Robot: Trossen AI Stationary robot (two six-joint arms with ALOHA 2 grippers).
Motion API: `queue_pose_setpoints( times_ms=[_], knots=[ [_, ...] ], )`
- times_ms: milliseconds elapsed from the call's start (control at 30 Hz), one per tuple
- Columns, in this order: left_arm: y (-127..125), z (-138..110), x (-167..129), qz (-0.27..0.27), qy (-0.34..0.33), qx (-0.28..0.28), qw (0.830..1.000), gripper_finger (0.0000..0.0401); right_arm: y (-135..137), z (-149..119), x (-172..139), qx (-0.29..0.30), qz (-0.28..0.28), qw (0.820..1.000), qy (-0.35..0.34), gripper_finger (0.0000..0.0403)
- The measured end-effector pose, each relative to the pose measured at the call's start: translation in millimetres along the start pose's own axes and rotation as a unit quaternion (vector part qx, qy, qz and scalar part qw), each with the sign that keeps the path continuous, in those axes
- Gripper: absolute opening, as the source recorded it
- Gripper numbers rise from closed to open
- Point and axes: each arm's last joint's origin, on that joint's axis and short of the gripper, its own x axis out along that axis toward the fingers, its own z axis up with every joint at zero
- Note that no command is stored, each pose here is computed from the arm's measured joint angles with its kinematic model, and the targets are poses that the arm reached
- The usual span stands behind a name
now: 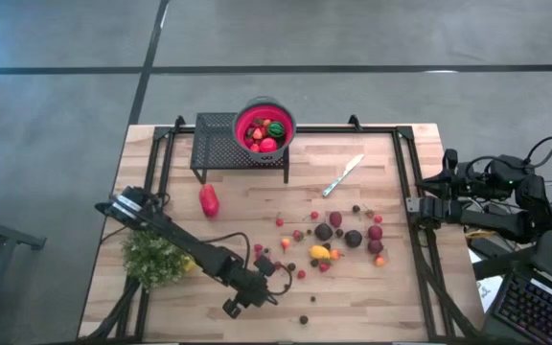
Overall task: Pick & Place Fruit
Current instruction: Put the blueberry into the red gray strainer bowl on the shelf
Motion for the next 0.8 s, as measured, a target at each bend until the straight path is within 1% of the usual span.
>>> queue_pose_setpoints(
  times_ms=[167,367,633,800],
  knots=[
    [-0.4,-2.5,-0.7,-0.001,0.014,-0.022,1.0,0.0097,0.0,0.0,0.1,0.0,0.0,1.0,0.0,0.0008],
    [-0.9,-9.3,0.5,-0.001,0.025,-0.05,0.998,0.0077,0.0,0.1,0.1,-0.001,0.0,1.0,0.0,0.0008],
    [0.0,-8.9,-0.4,0.0,0.024,-0.054,0.998,0.0064,0.0,0.0,0.1,-0.001,0.0,1.0,0.0,0.0008],
    [2.2,-3.0,-3.3,0.003,0.019,-0.056,0.998,0.0063,0.0,0.0,0.1,-0.001,0.0,1.0,0.0,0.0008]
  ],
)
